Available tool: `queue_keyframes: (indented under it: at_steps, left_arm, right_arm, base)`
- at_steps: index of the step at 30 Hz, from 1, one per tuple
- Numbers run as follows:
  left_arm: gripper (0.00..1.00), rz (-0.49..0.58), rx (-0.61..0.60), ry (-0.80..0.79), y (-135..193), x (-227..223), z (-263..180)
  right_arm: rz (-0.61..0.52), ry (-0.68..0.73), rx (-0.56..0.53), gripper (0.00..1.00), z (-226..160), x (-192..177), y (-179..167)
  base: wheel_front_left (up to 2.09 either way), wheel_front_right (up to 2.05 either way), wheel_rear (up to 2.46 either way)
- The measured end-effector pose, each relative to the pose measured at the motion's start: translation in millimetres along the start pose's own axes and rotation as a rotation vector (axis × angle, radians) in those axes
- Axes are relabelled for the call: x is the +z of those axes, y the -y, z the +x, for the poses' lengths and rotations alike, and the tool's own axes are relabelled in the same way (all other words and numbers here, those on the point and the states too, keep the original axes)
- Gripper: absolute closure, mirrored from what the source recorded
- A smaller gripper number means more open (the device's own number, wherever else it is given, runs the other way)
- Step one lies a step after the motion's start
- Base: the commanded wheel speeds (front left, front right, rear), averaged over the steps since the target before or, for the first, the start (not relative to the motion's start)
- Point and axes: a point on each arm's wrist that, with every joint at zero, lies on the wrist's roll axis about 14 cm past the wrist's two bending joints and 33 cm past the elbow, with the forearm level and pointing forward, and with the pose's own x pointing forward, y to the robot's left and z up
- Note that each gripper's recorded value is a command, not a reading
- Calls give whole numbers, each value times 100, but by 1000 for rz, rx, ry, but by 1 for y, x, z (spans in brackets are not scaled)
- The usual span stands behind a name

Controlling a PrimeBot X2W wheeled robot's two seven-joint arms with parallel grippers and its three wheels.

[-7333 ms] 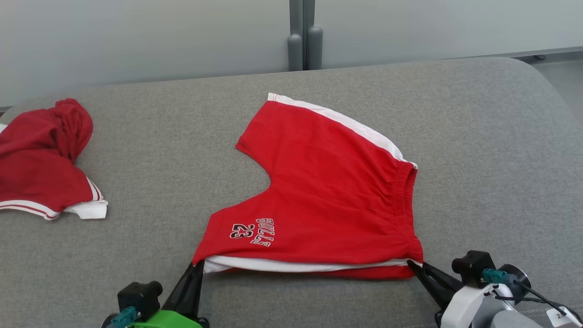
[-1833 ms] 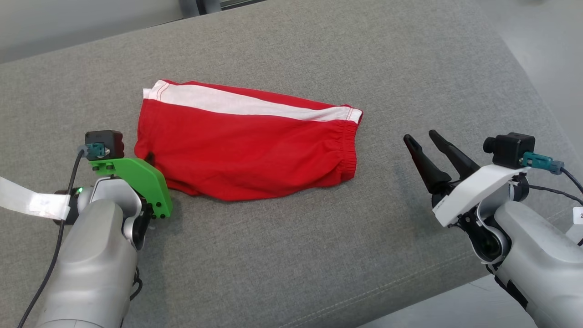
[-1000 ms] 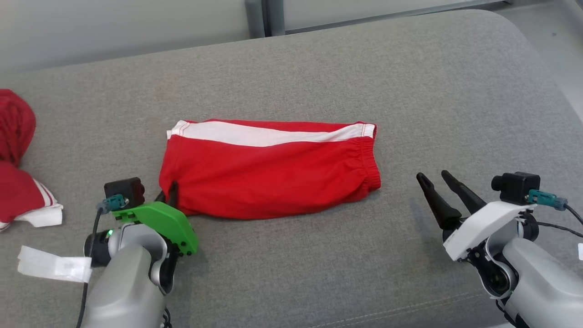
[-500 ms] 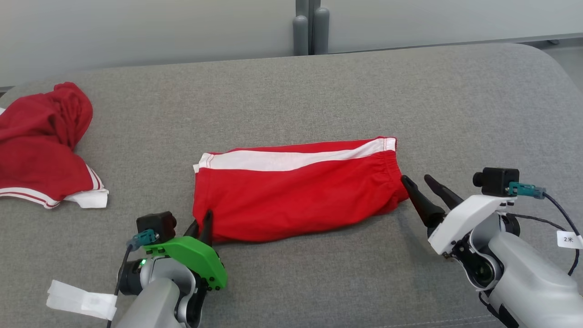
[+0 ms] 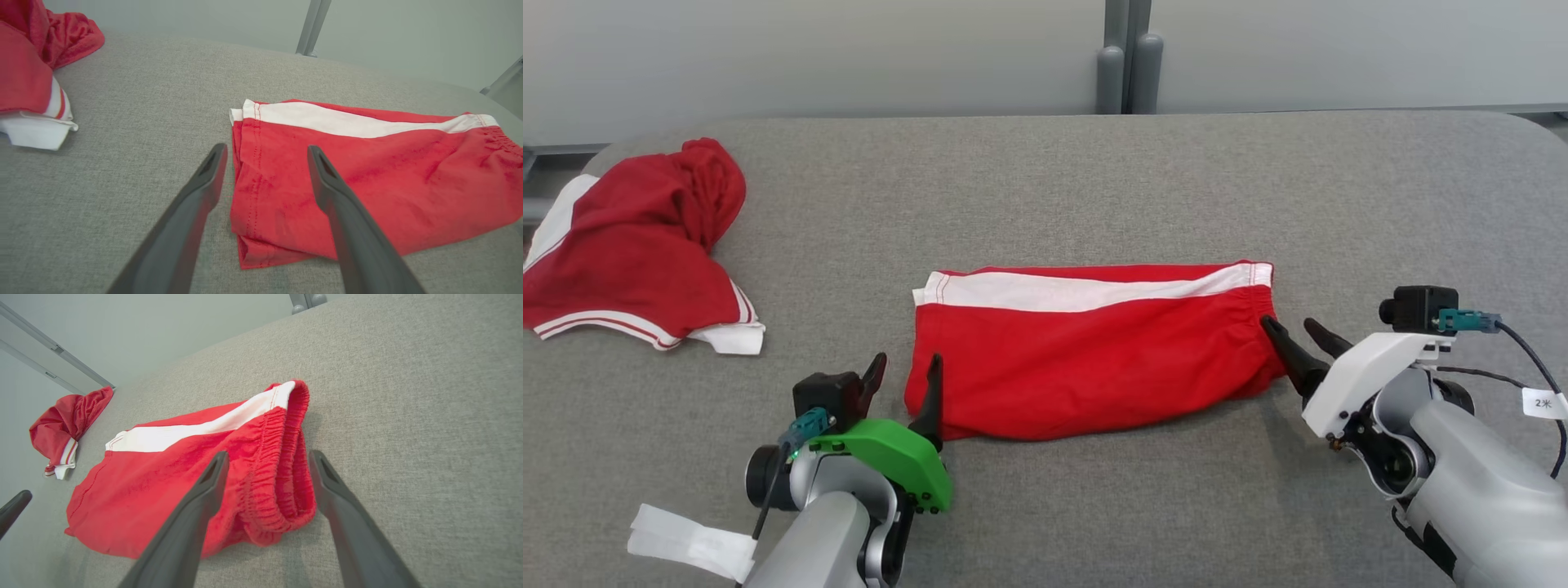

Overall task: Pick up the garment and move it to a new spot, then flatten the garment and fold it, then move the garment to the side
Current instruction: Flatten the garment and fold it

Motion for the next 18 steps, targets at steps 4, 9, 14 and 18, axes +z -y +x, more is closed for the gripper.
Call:
queue_keyframes:
  at_steps: [4, 9, 14, 18]
  left_arm:
    - [0, 18, 12, 58, -4, 17, -3]
    - [0, 48, 23, 107, -8, 29, -10]
    - [0, 28, 81, 115, -25, 27, -23]
    - [0, 13, 121, 129, -36, 28, -31]
  right_arm:
    - [-29, -39, -20, 0, 5, -1, 6]
    - [-51, -107, -42, 0, 11, -11, 12]
    - [-74, -153, -73, 0, 18, -16, 20]
    - [-72, -200, -89, 0, 25, -22, 25]
  base:
    - [0, 0, 0]
    - [0, 0, 0]
    - [0, 0, 0]
    - [0, 0, 0]
